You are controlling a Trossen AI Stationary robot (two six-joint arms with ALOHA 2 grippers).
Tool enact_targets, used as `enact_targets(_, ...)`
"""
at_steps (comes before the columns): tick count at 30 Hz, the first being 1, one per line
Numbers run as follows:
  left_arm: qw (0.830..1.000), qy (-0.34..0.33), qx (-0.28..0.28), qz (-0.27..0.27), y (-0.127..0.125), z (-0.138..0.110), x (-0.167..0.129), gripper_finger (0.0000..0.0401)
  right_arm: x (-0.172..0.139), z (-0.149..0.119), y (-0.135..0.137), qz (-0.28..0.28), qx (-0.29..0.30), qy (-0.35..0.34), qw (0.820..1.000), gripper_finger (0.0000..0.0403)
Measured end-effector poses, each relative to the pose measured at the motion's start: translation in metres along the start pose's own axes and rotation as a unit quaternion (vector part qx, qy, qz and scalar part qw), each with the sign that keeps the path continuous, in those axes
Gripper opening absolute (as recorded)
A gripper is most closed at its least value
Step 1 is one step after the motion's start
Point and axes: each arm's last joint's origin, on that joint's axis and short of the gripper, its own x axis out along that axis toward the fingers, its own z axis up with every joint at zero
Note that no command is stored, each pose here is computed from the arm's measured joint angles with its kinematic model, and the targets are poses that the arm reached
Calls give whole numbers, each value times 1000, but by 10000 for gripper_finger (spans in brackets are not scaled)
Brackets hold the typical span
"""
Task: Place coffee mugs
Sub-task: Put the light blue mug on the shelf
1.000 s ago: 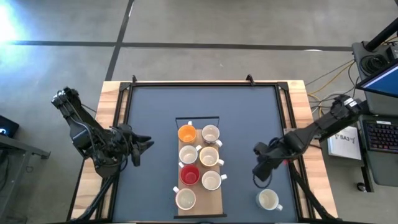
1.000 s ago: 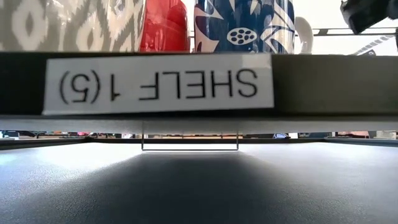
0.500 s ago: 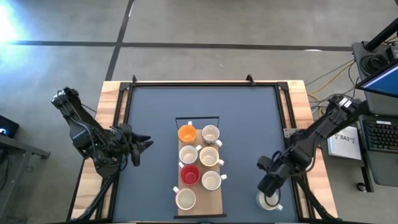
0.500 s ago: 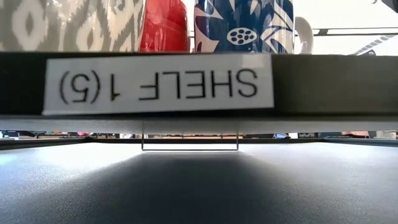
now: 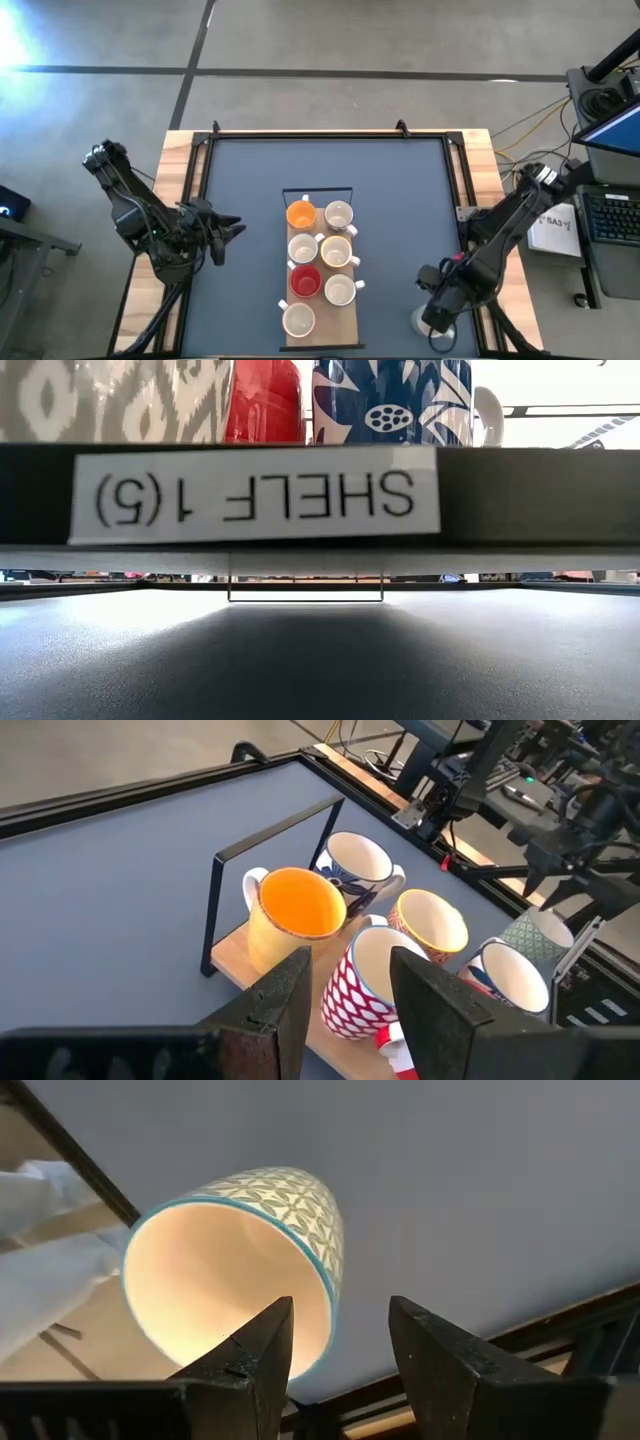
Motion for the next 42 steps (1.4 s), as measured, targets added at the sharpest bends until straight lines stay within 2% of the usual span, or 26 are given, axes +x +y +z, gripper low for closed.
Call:
enact_targets(11,1000,0,4,3,1,0,0,120,30,7,12,-59,-40,9,997,155)
enact_targets(16,1000,0,4,3,1,0,0,120,41,9,13,-76,-48,21,996,118)
enact_targets(20,1000,0,4,2,1,0,0,120,42,8,15,-71,-57,35,995,37)
enact_targets(22,1000,0,4,2,1,0,0,120,41,8,16,-66,-59,39,995,20)
enact_targets(32,1000,0,4,2,1,0,0,120,9,22,38,3,-59,18,998,15)
enact_targets(42,1000,1,3,2,2,1,-1,120,-18,55,53,39,17,-55,998,14)
